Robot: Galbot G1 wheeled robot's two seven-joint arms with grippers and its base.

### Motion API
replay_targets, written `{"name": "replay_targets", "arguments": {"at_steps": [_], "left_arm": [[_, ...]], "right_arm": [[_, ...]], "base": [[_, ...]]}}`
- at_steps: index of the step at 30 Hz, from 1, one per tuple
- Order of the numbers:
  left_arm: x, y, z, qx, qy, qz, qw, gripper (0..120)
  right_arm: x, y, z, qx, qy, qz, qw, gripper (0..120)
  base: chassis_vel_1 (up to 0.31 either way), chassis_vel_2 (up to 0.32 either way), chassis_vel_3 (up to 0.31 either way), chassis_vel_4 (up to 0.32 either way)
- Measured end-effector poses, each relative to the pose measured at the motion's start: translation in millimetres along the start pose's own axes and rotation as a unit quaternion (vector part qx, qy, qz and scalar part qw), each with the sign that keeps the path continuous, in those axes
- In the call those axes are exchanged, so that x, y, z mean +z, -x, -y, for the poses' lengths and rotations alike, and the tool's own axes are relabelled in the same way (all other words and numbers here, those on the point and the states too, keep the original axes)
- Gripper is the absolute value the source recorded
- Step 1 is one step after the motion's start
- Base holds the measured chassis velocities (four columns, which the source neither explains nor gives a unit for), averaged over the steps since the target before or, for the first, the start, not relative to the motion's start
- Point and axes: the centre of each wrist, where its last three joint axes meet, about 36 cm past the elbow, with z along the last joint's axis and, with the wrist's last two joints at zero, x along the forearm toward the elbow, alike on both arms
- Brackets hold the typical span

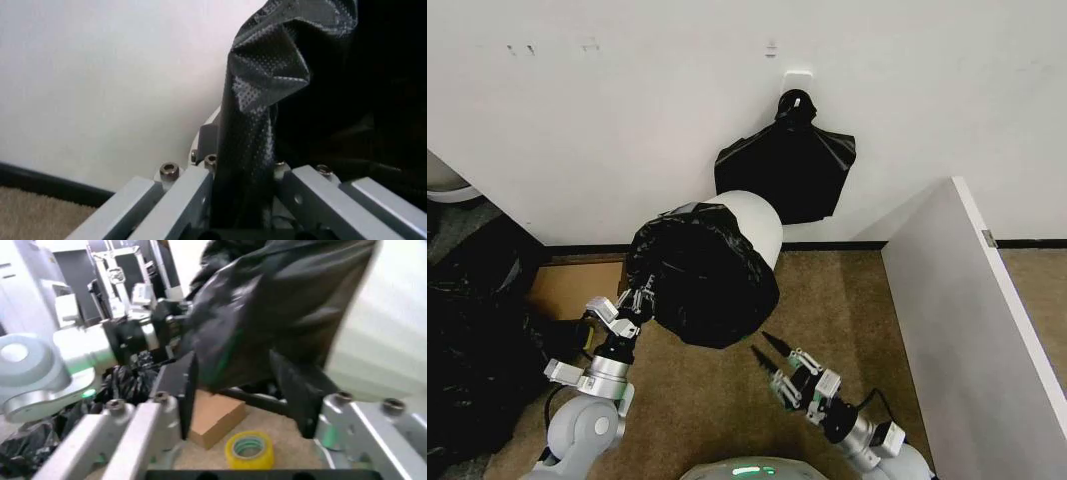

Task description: Place the garbage bag over the trash bin.

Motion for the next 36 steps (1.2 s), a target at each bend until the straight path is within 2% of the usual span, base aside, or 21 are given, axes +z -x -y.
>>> {"name": "replay_targets", "arguments": {"at_steps": [3,6,9,11,14,19,25,27,31,33,36], "left_arm": [[-2.2,1.9,5.2,-0.007,-0.009,-0.009,0.9999,1],[-3.4,1.5,8.0,-0.011,-0.015,-0.016,0.9997,1],[-3.8,1.4,8.9,-0.013,-0.017,-0.018,0.9996,1],[-5.6,0.8,12.8,-0.019,-0.023,-0.030,0.9991,1],[-8.2,2.9,18.9,-0.034,-0.027,-0.047,0.9980,1],[-9.2,5.9,25.7,-0.038,-0.034,-0.051,0.9974,1],[-10.9,6.5,30.7,-0.036,-0.038,-0.050,0.9974,1],[-12.5,6.1,33.8,-0.034,-0.041,-0.050,0.9973,1],[-14.2,5.0,37.4,-0.032,-0.043,-0.050,0.9973,1],[-14.3,4.9,37.5,-0.032,-0.043,-0.050,0.9973,1],[-14.5,5.0,37.3,-0.031,-0.041,-0.051,0.9974,1]], "right_arm": [[5.0,4.5,-8.5,0.011,-0.007,-0.007,1.000,58],[6.9,7.8,-12.6,0.030,-0.029,-0.015,0.999,68],[7.2,8.7,-13.5,0.035,-0.036,-0.016,0.999,70],[7.6,13.6,-19.8,0.054,-0.064,-0.022,0.996,88],[1.0,21.1,-34.4,0.071,-0.084,-0.029,0.994,97],[-2.2,25.6,-53.7,0.075,-0.045,-0.032,0.996,100],[-3.6,32.8,-64.6,0.081,0.003,-0.031,0.996,94],[-4.9,37.1,-65.7,0.083,0.019,-0.030,0.996,83],[-5.4,40.6,-64.0,0.082,0.027,-0.030,0.996,67],[-5.4,40.6,-63.8,0.080,0.029,-0.030,0.996,65],[-5.8,39.8,-61.6,0.075,0.031,-0.029,0.996,50]], "base": [[0.000,0.000,0.000,0.000],[0.000,0.000,0.000,0.000],[0.000,0.000,0.000,0.000],[0.000,0.000,0.000,0.000],[0.000,0.000,0.000,0.000],[0.000,0.000,0.000,0.000],[0.000,0.000,0.000,0.000],[0.000,0.000,0.000,0.000],[0.000,0.000,0.000,0.000],[0.000,0.000,0.000,0.000],[0.000,0.000,0.000,0.000]]}}
